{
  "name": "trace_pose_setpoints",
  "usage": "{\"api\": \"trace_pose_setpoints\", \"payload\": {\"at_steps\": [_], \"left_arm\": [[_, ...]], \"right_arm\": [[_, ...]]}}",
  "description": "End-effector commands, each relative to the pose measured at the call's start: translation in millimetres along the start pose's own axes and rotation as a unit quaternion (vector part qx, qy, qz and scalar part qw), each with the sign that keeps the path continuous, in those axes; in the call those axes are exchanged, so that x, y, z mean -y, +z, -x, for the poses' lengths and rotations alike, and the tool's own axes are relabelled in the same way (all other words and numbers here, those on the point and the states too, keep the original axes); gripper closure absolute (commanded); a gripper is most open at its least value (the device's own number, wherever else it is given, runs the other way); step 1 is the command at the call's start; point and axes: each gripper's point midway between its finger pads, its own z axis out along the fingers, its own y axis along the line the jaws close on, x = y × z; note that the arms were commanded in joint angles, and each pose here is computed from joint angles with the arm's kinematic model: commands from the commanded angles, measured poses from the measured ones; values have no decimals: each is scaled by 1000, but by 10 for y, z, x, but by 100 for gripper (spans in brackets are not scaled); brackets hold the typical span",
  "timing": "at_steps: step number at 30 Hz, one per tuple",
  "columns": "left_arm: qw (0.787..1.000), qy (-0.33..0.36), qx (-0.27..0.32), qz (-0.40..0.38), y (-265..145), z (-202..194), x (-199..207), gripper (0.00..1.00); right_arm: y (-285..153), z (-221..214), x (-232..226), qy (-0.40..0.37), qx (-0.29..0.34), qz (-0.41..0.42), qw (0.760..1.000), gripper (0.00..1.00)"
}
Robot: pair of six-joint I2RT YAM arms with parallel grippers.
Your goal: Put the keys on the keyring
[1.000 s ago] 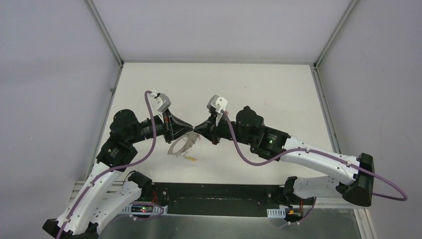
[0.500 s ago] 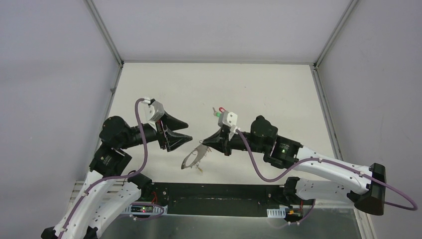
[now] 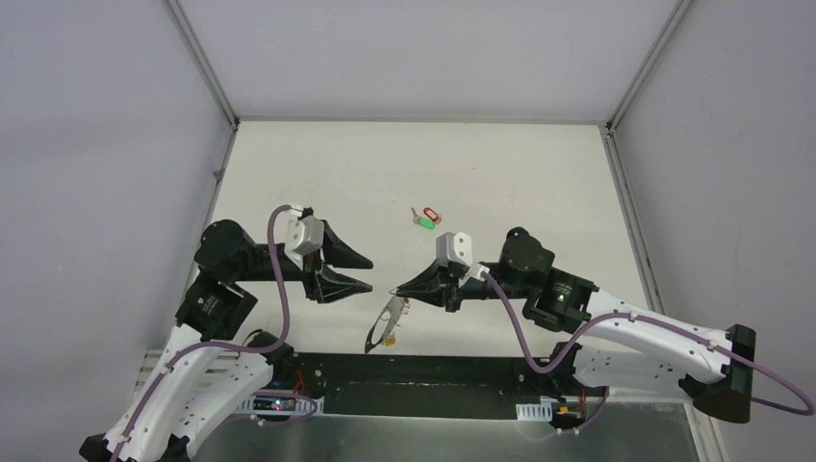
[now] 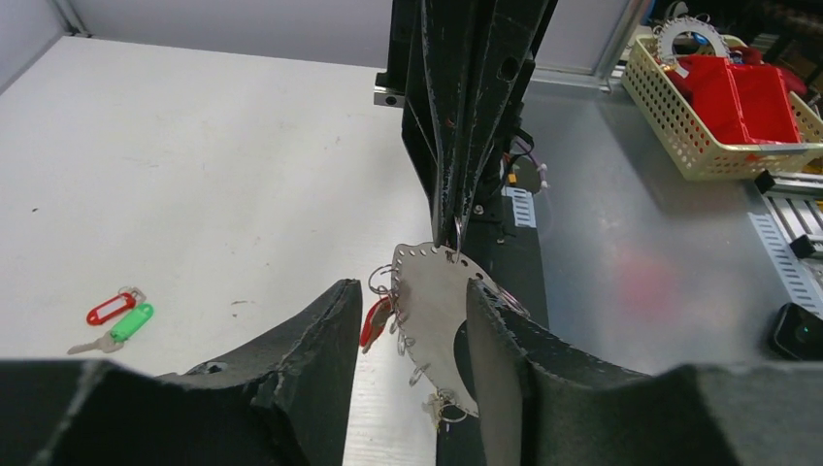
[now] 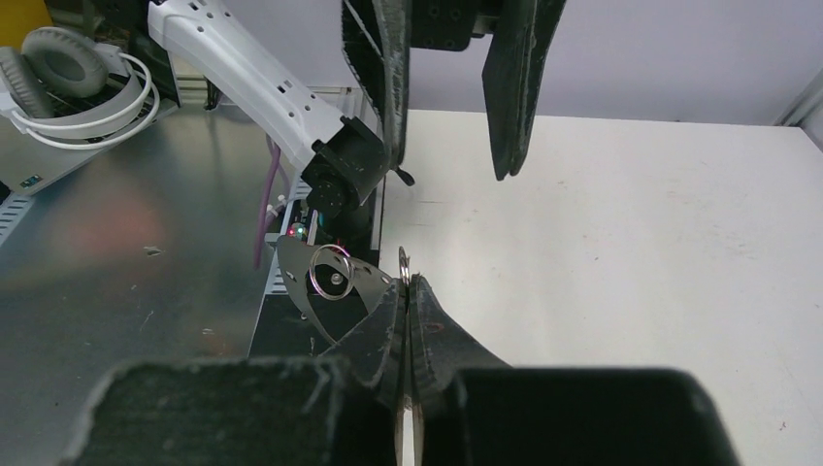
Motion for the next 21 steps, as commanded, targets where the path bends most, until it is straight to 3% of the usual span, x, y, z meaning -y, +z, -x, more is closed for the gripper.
{"api": "trace_pose_setpoints", "payload": {"at_steps": [1,5,14,21], "left_arm": [[999,18,14,-41,46,113,86,58],[999,5,18,-37,73,77,61,63],[999,-11,13,-49,145,-35,90,60],[998,-22,4,-52,200,-148,82,66]], "right_arm": [[21,344,-55,-29,56,22,998,100],[45,364,-20,-23,58,14,998,100],[89,368,20,-12,57,7,998,100],[98,378,27,-9,59,5,998,100]]}}
